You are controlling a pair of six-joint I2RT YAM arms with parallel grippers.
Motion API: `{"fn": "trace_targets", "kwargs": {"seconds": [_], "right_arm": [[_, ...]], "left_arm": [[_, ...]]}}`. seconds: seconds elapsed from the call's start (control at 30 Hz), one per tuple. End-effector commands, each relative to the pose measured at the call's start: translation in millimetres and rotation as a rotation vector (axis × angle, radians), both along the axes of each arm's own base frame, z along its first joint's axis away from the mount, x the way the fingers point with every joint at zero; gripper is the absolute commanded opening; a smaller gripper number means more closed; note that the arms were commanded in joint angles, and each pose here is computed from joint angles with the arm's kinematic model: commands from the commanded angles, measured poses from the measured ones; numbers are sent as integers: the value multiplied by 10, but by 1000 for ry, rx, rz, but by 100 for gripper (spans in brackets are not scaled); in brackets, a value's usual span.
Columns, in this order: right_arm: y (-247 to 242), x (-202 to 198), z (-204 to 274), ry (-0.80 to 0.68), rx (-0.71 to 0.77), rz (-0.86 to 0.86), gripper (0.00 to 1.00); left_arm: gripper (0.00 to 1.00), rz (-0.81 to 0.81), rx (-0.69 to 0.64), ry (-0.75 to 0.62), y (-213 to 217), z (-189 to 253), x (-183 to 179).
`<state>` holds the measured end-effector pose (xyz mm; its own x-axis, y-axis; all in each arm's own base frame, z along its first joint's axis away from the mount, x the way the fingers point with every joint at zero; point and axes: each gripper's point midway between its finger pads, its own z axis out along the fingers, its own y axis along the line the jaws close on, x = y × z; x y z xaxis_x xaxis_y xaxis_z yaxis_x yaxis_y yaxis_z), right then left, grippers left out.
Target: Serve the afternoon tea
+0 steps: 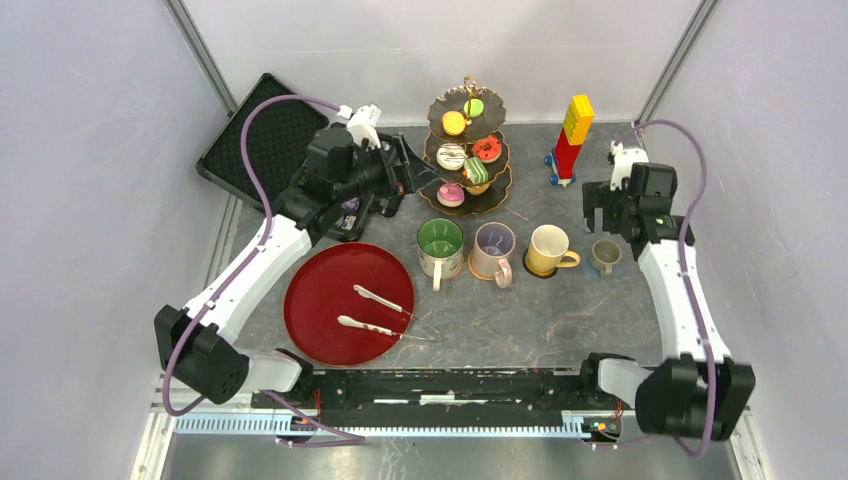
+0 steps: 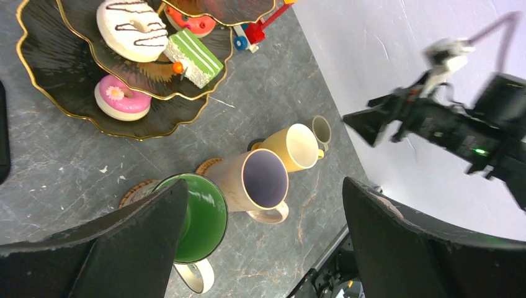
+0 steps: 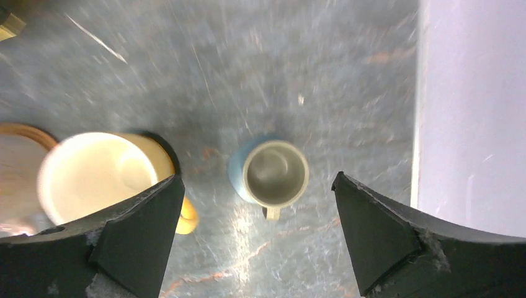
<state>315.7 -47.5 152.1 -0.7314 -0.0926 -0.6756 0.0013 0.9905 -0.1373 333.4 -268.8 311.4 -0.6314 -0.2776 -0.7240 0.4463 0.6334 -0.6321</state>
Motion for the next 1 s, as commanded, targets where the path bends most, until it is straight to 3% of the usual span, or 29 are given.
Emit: {"fn": "trace_targets", "kwargs": {"seconds": [0.0,0.07,0.17,0.37,0.67,0.97], "right_arm": [[199,26,928,-248,71,12,98],[293,-19,1220,-319,145,-6,98],[620,-128,1649,-407,230,167,98],[854,-409,2457,-625,192,328,98],[926,-647,2739,-746,98,370,98],[1006,-1161,3267,-1085,153,407,98]], "left_arm": [[100,27,7,-144,131,314,-33],[100,24,10,-186,142,370,-48],[100,19,24,-271,158,490,-104],[100,73,-31,-393,330,1035,-324],[100,169,-97,-654,888,1989,-994],[100,305,-116,-799,1373,2420,-1408]]}}
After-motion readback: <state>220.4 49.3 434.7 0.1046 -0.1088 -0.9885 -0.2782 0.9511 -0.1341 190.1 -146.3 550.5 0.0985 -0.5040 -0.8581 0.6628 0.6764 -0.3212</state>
